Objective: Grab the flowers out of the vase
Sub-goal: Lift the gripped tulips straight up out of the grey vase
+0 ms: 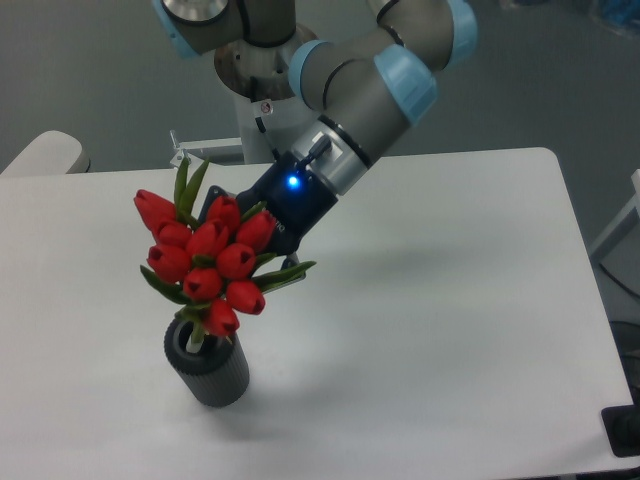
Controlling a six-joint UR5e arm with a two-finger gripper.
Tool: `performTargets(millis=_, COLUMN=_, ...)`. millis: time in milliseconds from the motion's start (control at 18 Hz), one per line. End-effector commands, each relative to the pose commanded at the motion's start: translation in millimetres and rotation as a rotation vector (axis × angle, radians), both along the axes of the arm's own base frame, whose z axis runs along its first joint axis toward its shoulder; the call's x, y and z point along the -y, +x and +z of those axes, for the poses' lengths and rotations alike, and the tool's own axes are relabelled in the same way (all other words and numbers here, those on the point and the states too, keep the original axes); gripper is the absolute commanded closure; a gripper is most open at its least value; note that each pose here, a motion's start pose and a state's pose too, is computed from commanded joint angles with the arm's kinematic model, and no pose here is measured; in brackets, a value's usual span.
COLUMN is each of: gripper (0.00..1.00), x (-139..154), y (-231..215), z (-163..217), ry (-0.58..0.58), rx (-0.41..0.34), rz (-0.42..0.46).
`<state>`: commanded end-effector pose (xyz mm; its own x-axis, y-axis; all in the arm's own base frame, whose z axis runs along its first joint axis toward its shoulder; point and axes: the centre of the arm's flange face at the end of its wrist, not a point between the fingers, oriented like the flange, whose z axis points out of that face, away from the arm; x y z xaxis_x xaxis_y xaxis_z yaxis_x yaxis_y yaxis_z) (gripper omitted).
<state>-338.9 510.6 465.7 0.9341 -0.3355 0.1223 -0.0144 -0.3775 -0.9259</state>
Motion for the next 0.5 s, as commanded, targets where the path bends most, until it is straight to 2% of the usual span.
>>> performTargets(millis=111, gripper=0.63, x=2, y=0, z=5, ry=0.004, rx=-0.007, rz=0.004)
performTargets(millis=500, gripper=0.64, x=11, y=-4, z=15, ry=0.013, rx=-0.019, rz=0.021)
